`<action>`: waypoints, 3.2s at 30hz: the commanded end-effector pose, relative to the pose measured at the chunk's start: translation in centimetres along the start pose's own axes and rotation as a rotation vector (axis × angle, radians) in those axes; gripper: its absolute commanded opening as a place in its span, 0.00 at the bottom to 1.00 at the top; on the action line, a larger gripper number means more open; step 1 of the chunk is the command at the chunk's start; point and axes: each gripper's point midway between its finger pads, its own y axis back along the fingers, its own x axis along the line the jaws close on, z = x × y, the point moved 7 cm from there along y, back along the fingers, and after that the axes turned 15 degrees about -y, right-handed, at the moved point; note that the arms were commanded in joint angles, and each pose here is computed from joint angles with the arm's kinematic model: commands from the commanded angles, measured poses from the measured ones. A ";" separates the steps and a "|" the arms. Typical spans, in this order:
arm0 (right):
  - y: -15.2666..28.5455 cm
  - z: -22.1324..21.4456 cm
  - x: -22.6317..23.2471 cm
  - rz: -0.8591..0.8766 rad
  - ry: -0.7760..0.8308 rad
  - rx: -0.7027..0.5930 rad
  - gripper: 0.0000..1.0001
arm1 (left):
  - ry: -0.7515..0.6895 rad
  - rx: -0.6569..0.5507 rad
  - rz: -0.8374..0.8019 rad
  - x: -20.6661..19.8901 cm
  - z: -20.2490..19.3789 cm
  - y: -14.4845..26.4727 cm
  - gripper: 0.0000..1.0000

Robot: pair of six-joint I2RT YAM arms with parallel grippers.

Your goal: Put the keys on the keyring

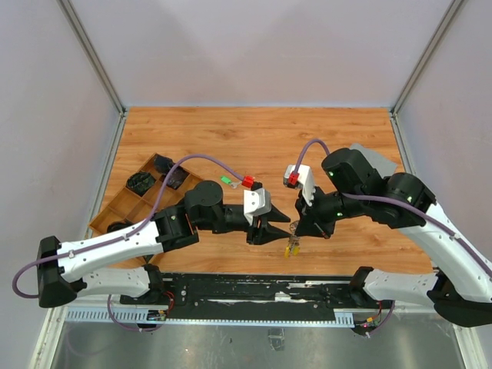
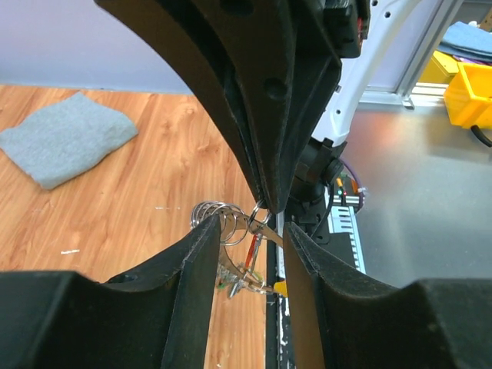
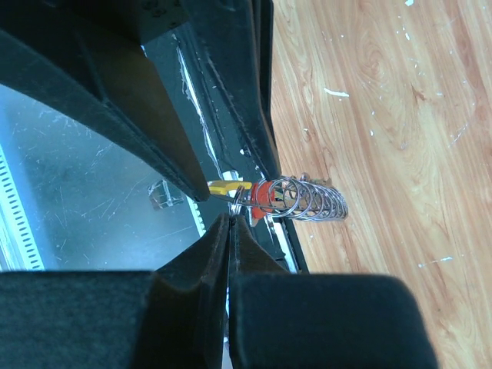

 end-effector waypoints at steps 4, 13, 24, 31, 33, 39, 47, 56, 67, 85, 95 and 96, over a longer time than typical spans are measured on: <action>0.0 0.4 1.0 0.079 0.061 -0.047 0.01 | -0.009 -0.032 -0.029 0.1 1.2 -0.7 0.44; -0.4 0.3 0.8 0.076 0.062 -0.049 0.01 | -0.013 -0.059 -0.053 -0.1 1.5 -0.8 0.19; 0.9 0.2 0.0 -0.021 0.079 -0.179 0.37 | -0.014 -0.080 0.000 -0.1 1.9 0.3 0.00; 1.8 -0.8 0.1 0.011 0.146 -0.432 0.45 | -0.005 -0.152 0.090 0.3 3.2 1.8 0.01; 1.4 -0.8 0.0 0.031 0.160 -0.484 0.46 | -0.002 -0.168 0.105 0.3 3.5 2.1 0.01; -0.4 -0.4 -0.3 0.069 0.176 -0.519 0.48 | -0.007 -0.196 0.122 0.4 4.3 2.6 0.01; -1.7 0.1 0.4 0.168 0.188 -0.516 0.50 | -0.014 -0.203 0.132 0.6 4.7 2.7 0.01; -2.5 -0.3 0.4 0.200 0.167 -0.506 0.45 | -0.017 -0.213 0.145 0.8 4.9 2.6 0.01; -3.2 -0.4 -0.1 0.182 0.155 -0.496 0.37 | -0.023 -0.229 0.145 0.8 5.4 2.8 0.00; -1.0 -0.1 0.2 0.137 0.173 -0.576 0.01 | -0.019 -0.224 0.138 0.6 5.1 3.0 0.01; 0.2 0.1 0.6 0.137 0.186 -0.636 0.01 | -0.014 -0.213 0.131 0.5 4.6 2.9 0.01; 0.3 0.1 0.6 0.135 0.186 -0.643 0.01 | -0.013 -0.212 0.128 0.5 4.6 2.8 0.00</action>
